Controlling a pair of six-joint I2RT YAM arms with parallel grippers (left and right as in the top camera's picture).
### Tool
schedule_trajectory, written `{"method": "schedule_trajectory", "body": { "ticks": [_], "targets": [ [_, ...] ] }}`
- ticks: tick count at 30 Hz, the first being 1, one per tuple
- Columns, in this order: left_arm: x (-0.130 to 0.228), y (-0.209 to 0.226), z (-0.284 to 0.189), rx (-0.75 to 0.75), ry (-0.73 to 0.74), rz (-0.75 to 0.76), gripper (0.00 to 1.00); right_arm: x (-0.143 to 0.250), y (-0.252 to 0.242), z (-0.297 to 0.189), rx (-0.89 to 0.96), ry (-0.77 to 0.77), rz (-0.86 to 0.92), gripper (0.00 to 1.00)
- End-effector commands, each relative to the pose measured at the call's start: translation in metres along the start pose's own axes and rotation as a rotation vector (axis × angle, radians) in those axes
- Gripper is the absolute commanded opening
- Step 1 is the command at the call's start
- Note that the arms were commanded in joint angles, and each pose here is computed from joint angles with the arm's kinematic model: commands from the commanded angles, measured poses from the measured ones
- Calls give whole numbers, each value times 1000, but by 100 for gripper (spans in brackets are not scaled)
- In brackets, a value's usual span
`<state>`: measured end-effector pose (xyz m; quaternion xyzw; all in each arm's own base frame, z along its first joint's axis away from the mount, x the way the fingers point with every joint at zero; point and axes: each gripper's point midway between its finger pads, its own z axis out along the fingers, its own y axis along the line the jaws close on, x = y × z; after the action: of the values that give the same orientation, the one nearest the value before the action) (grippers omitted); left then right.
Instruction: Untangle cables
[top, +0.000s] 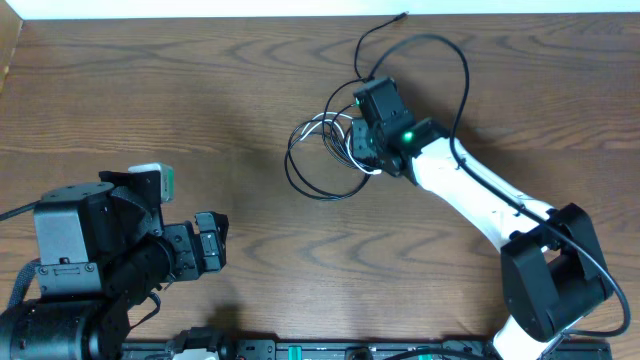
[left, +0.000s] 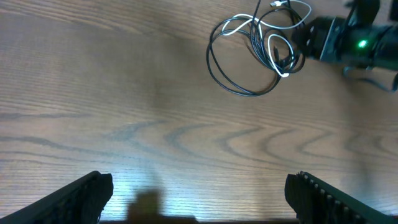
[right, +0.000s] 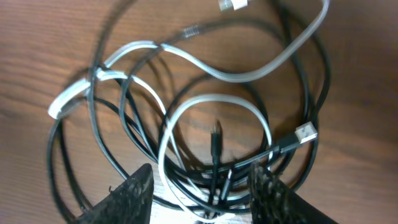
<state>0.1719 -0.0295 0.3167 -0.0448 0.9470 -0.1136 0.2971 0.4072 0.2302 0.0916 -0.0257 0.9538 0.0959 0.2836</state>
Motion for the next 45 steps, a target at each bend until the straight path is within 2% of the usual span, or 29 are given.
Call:
{"method": "schedule_trajectory", "body": {
  "ticks": [1, 6, 10, 12, 13, 18, 21, 27, 32, 39, 45],
  "targets": [
    [0, -1, -1, 8, -1, -11, 94, 23, -3, 10, -6, 41, 23, 44],
    [1, -1, -1, 8, 3, -11, 94, 44, -8, 19, -13, 74, 19, 43],
    [1, -1, -1, 8, 4, -12, 94, 52, -9, 22, -22, 83, -10, 31],
    [1, -1, -1, 8, 4, -12, 94, 56, -7, 23, -40, 98, -16, 28],
    [1, -1, -1, 8, 4, -12, 94, 57, -5, 22, -52, 105, -19, 28],
    [1, -1, -1, 8, 3, -11, 94, 55, 25, 19, -226, 99, -163, 50],
    [0, -1, 0, 8, 7, -9, 95, 43, 39, 16, -293, 35, -273, 55],
    [0, -1, 0, 7, 7, -8, 94, 21, 50, 14, -324, -75, -361, 52],
    [-2, -1, 0, 8, -1, -7, 94, 21, 52, 19, -328, -83, -372, 50],
    [-3, -1, 0, 9, -6, -6, 94, 48, 62, 49, -400, -13, -381, 43],
    [-3, -1, 0, 9, -6, -6, 94, 70, 64, 63, -433, 51, -382, 43]
  ]
}}
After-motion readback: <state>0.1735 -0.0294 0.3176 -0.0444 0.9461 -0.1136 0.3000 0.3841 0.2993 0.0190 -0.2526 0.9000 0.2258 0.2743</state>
